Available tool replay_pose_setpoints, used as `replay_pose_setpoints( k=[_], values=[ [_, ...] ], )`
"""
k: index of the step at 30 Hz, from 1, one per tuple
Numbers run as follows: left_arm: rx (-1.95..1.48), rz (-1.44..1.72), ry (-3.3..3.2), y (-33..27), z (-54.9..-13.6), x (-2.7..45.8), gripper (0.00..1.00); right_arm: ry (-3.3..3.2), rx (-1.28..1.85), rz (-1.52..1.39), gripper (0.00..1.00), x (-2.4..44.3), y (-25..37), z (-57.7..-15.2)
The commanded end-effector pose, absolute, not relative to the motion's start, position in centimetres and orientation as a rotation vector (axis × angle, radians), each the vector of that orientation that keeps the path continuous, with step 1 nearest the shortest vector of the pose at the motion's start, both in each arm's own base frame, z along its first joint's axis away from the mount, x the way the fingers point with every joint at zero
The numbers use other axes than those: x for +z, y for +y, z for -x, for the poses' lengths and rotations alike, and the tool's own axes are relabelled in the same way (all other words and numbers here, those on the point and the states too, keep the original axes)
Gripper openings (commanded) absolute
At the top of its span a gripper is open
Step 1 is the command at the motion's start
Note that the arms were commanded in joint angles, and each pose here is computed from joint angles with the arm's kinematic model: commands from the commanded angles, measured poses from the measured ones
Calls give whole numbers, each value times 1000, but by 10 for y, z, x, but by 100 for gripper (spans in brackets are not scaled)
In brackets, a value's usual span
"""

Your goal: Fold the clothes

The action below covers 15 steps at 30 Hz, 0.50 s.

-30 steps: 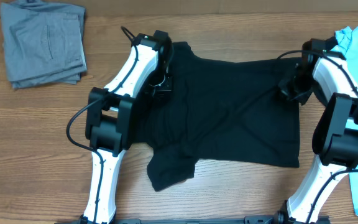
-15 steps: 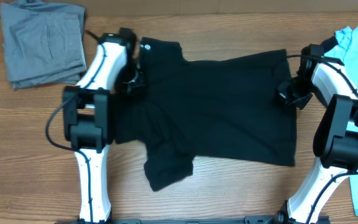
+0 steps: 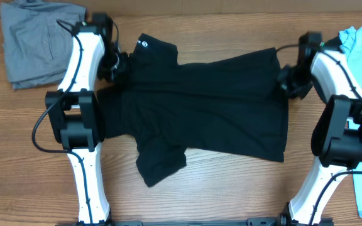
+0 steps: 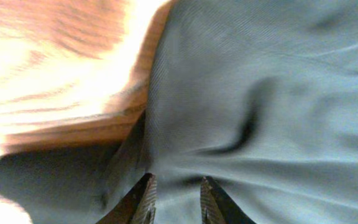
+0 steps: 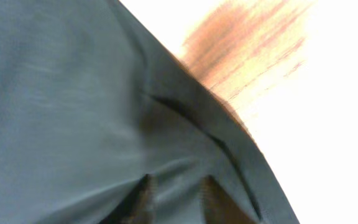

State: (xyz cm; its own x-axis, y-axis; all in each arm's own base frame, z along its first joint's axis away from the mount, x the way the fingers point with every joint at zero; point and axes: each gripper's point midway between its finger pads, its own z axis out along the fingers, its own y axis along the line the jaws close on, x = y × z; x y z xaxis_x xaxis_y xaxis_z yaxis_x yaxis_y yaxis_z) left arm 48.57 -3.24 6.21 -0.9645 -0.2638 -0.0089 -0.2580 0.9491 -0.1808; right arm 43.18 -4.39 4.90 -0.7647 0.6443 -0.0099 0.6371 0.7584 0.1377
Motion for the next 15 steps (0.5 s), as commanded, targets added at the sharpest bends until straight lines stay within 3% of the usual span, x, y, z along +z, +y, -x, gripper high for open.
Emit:
replay_pose_setpoints(
  k=[1, 5, 13, 15],
  values=[
    [-299, 320, 2974, -43, -499, 118, 35, 2782, 213, -1007, 38, 113, -50, -452],
    [-298, 264, 2973, -57, -486, 155, 37, 2792, 270, -953, 44, 149, -41, -440],
    [-320, 173, 2879, -95, -467, 218, 34, 2743, 296, -819, 45, 217, -14, -407],
    [-337, 138, 2841, -107, -458, 238, 34, 2743, 281, -793, 53, 231, -7, -393]
  ],
)
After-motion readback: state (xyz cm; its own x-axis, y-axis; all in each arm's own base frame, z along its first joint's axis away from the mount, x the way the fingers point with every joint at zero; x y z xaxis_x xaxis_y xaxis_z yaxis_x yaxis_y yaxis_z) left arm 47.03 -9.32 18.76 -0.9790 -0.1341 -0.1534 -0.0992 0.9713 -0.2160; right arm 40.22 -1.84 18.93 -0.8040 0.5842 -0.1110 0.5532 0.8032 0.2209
